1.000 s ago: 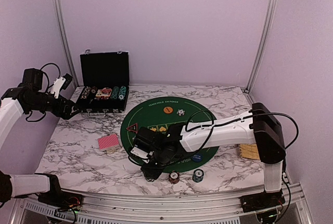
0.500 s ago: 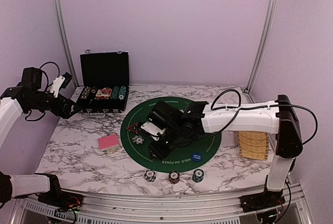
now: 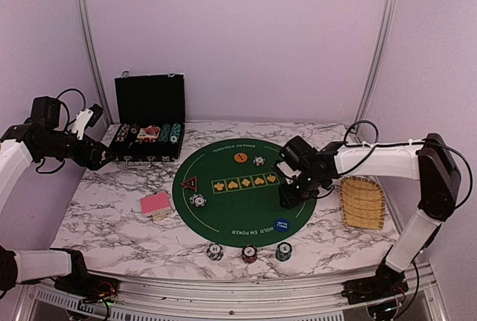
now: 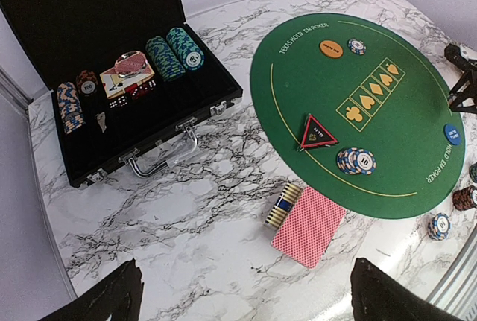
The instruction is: Distribute texas hold em gaming equipment
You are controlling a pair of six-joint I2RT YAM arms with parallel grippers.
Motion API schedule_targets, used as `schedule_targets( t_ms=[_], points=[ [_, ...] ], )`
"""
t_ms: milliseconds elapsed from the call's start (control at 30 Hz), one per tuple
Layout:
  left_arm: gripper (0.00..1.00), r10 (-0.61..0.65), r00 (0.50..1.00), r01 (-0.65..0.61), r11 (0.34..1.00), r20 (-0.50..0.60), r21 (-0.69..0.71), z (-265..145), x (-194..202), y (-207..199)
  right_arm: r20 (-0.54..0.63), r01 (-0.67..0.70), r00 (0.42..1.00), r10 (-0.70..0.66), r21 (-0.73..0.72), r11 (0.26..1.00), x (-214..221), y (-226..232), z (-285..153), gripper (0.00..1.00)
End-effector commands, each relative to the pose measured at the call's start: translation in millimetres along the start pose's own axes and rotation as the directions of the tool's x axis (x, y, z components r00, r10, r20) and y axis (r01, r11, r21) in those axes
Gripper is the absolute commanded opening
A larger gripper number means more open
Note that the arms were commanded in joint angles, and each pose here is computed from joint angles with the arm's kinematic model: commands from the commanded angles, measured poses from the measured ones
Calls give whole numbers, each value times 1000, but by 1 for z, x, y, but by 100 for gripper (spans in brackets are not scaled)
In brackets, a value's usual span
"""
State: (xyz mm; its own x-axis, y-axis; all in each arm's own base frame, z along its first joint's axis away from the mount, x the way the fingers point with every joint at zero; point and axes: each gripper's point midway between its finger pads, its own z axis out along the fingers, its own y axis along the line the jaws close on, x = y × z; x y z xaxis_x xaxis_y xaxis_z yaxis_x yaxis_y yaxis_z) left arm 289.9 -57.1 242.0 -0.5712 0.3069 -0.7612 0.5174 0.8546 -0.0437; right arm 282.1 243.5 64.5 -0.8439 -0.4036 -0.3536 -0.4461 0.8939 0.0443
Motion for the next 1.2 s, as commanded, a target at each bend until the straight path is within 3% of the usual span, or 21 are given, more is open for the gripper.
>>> schedule_targets(
  t_ms=[0, 767, 833, 1033, 1167],
  points=[
    [99, 19, 1000, -19, 1000, 19, 4, -10, -8, -4, 51, -66, 997, 64, 35, 997, -3, -21, 6, 13],
    [99, 17, 1000, -17, 1000, 19, 9, -9, -9, -3, 2, -110, 994, 110, 30, 993, 20, -36, 28, 17],
    [99, 18, 1000, -18, 1000, 20, 10, -9, -9, -4, -3, -108, 994, 108, 32, 994, 22, -36, 29, 21],
    [99, 21, 1000, -21, 1000, 20, 6, -9, -9, -3, -5, -106, 994, 106, 38, 994, 20, -36, 30, 51],
    [99, 20, 1000, -21, 1000, 18, 7, -9, -8, -4, 17, -106, 994, 105, 54, 993, 12, -39, 22, 61]
  ],
)
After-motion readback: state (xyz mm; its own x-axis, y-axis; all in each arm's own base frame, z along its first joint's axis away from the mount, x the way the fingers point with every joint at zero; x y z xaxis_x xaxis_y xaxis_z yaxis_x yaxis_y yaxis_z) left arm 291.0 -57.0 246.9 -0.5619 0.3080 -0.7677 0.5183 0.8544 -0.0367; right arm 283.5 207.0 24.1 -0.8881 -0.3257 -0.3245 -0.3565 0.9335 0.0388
